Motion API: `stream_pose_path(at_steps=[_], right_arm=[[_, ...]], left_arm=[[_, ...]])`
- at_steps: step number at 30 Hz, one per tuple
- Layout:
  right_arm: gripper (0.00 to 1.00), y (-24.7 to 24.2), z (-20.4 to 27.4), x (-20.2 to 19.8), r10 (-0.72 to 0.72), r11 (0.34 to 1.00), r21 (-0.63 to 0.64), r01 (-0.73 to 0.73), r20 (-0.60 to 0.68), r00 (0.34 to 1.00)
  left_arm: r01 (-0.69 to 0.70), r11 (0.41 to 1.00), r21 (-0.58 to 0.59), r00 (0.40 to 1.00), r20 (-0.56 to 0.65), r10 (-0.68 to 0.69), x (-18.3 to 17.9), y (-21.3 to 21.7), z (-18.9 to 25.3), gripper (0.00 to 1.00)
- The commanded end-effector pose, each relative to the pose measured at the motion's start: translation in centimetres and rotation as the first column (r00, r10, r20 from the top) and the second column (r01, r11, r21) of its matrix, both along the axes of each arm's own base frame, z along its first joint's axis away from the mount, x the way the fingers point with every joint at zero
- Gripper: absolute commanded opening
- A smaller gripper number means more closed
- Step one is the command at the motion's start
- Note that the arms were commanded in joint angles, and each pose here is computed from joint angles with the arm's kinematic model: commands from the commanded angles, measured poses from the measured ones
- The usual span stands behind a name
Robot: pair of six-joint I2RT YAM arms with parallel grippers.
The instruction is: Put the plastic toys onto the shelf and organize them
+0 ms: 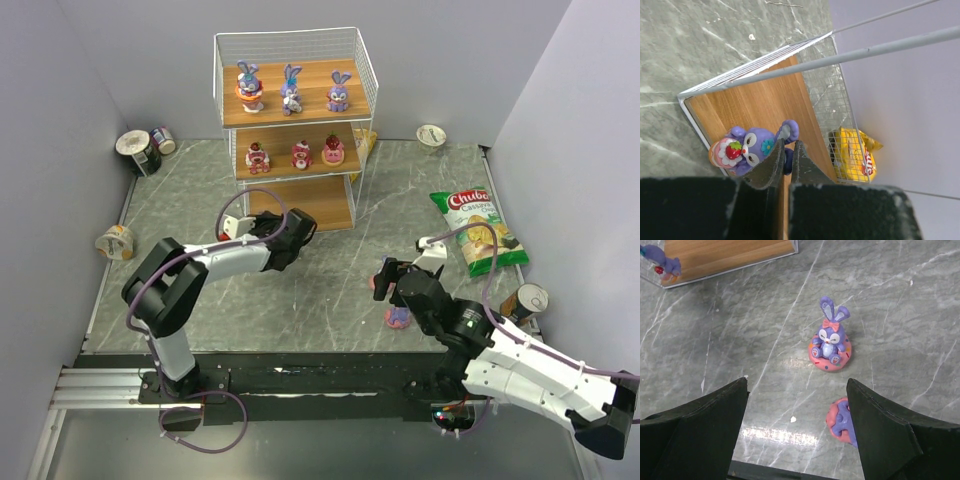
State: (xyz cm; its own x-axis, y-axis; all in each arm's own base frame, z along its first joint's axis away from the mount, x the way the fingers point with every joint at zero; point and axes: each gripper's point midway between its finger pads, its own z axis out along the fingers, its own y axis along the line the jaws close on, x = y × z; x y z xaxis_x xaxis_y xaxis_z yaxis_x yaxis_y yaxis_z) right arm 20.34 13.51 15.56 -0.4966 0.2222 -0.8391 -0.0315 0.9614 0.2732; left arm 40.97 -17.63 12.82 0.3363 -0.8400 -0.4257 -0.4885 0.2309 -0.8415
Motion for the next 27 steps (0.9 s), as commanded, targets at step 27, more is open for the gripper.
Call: stream_pose_path(at_steps=[27], right_arm=[[0.86, 1.3, 1.6, 1.4, -0.001, 1.0, 0.012, 0.001, 0.029, 1.0]], left_arm=[[-0.141, 0.983, -0.115, 0.975, 0.159, 0.158, 2.6, 0.5, -1.0, 0.08]])
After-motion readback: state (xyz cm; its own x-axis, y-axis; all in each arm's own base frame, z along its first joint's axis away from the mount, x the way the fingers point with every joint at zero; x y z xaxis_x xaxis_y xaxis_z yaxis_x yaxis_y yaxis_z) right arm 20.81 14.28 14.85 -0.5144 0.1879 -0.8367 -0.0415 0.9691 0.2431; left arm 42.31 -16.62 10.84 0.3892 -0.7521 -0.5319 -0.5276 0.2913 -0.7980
